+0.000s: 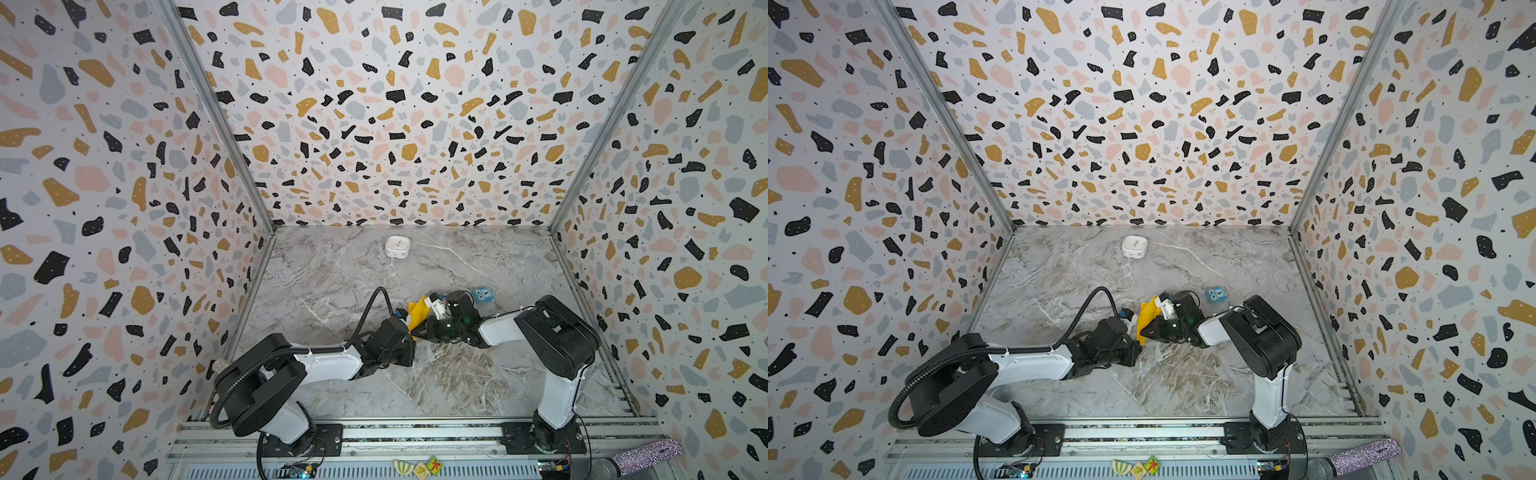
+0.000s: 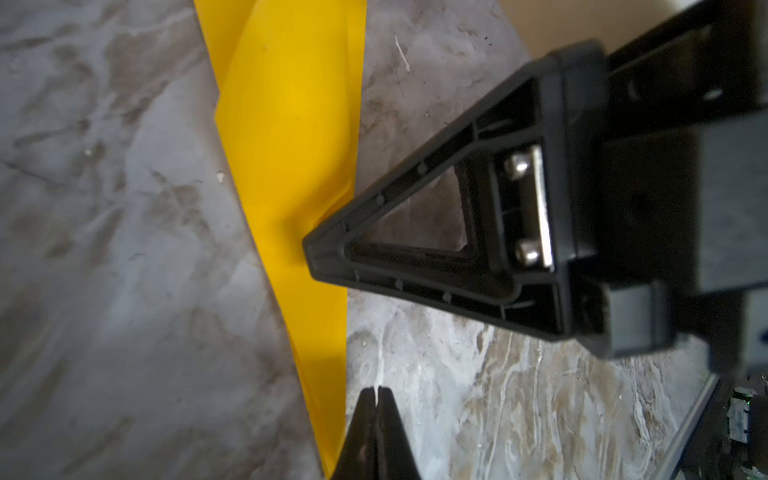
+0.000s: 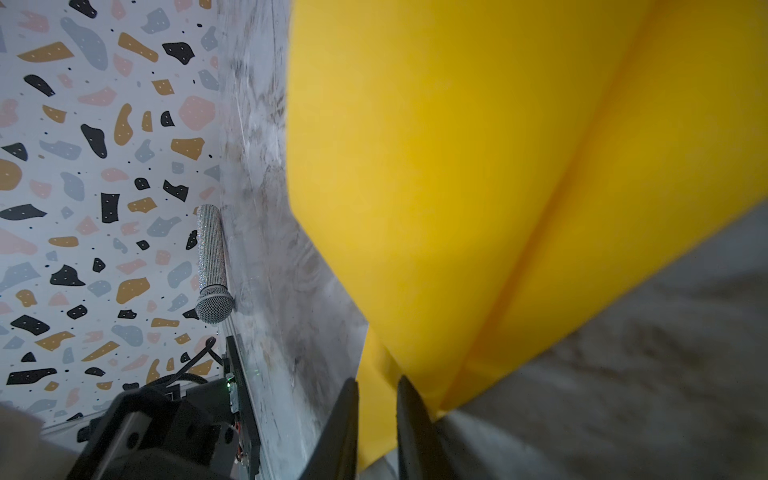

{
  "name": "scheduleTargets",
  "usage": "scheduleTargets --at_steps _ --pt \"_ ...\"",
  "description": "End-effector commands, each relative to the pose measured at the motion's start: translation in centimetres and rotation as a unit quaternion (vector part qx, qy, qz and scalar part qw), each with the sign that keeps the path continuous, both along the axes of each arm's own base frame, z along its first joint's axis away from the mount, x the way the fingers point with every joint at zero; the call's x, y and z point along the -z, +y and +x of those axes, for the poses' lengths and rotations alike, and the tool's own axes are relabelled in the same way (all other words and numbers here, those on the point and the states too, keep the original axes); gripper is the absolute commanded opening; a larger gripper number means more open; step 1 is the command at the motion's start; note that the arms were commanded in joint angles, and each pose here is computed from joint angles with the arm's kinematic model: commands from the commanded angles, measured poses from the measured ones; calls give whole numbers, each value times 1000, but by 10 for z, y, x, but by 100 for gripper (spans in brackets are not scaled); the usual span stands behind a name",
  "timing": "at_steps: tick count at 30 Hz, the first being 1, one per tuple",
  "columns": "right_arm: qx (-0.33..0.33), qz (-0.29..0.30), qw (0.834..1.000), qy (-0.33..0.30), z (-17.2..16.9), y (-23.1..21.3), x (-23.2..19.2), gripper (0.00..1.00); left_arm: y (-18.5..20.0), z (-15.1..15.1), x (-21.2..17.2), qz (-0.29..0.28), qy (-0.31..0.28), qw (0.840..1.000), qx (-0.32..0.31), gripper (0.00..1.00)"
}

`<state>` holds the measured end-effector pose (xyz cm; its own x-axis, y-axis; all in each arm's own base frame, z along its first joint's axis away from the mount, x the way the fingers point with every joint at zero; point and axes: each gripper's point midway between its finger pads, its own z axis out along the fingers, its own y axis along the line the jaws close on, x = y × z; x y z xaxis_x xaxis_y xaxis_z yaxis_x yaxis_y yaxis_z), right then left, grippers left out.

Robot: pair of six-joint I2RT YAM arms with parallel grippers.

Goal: Fold a paper plane with a square sheet of paper (pick it up from the middle)

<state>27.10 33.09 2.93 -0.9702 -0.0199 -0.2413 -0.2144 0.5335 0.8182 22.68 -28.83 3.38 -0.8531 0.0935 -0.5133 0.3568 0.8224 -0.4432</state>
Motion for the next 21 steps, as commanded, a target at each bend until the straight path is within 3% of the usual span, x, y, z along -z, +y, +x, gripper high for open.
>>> scheduleTargets --at_steps 1,8,16,21 --pt "10 -20 999 24 -8 -9 10 20 -5 10 -3 0 -14 1000 0 0" --pt "13 -22 1000 12 -4 -15 6 20 7 13 6 40 -20 999 -8 0" --pt "14 -24 999 18 -5 -16 11 20 -6 29 -20 23 -45 999 1 0" --pt "15 -19 1000 17 -4 -15 8 20 -1 32 -6 47 -40 998 -6 0"
